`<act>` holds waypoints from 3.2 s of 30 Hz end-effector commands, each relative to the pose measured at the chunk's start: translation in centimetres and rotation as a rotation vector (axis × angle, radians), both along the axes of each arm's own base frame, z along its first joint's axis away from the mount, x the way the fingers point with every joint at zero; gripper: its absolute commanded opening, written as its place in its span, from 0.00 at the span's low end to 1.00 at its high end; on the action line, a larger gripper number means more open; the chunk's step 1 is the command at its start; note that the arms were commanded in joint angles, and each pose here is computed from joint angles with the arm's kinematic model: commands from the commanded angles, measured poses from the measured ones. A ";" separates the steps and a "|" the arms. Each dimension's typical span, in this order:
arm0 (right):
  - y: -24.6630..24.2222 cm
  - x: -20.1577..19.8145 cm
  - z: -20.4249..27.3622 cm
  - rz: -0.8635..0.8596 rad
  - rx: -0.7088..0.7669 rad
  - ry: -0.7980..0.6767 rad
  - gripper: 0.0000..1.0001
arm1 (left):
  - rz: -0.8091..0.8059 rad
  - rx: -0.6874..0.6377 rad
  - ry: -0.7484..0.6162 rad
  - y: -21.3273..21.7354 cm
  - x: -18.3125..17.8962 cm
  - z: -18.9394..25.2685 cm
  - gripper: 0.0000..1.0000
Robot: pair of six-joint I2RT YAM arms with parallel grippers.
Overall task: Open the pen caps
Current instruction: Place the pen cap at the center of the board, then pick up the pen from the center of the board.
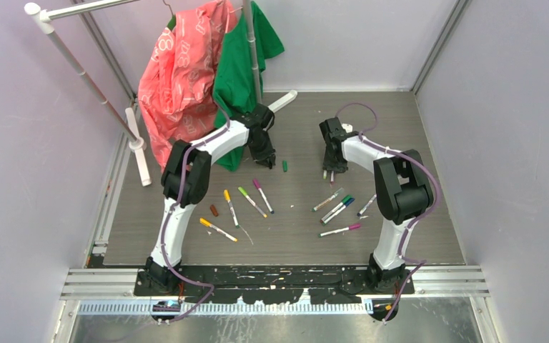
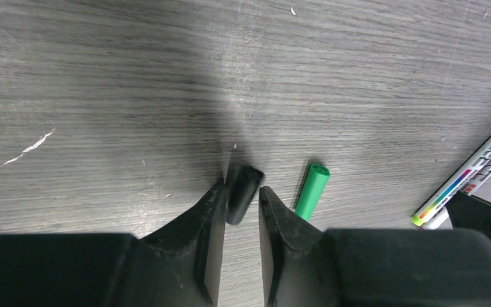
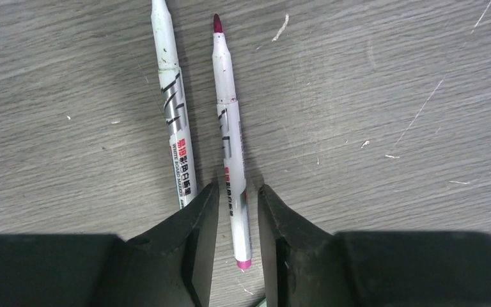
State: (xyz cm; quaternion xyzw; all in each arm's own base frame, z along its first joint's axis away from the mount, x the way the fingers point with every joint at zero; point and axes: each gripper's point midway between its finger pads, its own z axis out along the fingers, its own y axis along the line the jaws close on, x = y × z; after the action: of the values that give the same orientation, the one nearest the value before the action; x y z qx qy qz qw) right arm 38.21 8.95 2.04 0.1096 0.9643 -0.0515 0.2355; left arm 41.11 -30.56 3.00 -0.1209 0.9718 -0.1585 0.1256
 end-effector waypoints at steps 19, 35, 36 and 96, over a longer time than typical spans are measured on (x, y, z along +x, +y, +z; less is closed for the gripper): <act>-0.7 2.4 8.7 0.007 -0.020 -0.197 0.44 | 0.068 -0.011 -0.127 0.7 1.8 6.5 0.50; 0.8 -0.3 13.3 -0.005 0.116 -0.378 0.50 | 0.283 -0.397 -0.373 5.9 -2.6 14.4 1.00; 1.0 -0.6 13.2 -0.002 0.128 -0.386 0.50 | 0.313 -0.486 -0.354 5.9 -3.1 14.0 1.00; 5.9 -12.7 -1.2 -0.252 0.158 0.034 0.42 | -0.071 0.223 -0.583 11.1 -8.8 15.2 0.91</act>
State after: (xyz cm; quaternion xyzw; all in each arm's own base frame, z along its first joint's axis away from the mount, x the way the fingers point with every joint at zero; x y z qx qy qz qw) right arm 25.60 14.75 1.56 0.2274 0.9530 -0.0108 0.1997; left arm 31.57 -19.49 15.17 -0.0217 0.9258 -0.0756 0.3698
